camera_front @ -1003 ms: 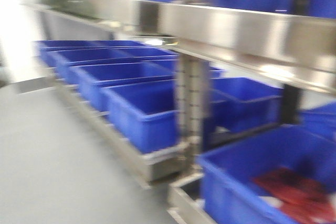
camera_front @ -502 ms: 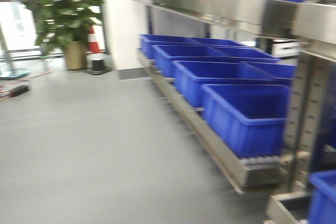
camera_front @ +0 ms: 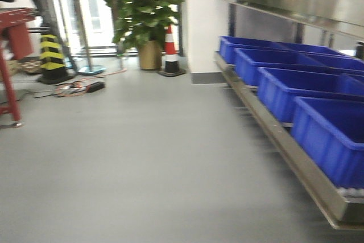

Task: Stack silver trays without gaps
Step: 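Carry the tray in both grippers while driving across the room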

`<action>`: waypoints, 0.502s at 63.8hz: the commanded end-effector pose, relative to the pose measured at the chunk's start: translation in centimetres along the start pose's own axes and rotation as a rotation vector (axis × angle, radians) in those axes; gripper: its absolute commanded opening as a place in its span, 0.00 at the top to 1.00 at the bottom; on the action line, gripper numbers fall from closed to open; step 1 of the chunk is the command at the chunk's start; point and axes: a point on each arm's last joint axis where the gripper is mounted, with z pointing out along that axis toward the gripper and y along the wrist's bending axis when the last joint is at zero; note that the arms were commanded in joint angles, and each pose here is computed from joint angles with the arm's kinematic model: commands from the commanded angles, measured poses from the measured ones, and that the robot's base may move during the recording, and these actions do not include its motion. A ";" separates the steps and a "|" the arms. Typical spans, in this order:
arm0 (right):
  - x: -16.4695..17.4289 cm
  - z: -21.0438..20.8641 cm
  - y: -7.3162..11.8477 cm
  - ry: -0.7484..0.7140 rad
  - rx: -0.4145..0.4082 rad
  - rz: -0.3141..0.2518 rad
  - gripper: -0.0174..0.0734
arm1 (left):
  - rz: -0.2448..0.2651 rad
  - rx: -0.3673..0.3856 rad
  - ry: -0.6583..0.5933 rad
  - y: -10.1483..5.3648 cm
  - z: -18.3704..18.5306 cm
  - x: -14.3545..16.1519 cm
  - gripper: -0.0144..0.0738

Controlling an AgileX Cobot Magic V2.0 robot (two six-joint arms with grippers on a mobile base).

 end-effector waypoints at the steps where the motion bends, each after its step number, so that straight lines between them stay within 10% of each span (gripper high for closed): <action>1: 0.3 -2.5 -0.5 -0.043 0.003 -0.017 0.75 | 0.032 -0.011 0.002 0.3 -2.1 0.5 0.89; 32: 0.3 -2.5 -0.5 -0.043 0.003 -0.017 0.75 | 0.032 -0.011 0.002 0.3 -2.1 0.5 0.89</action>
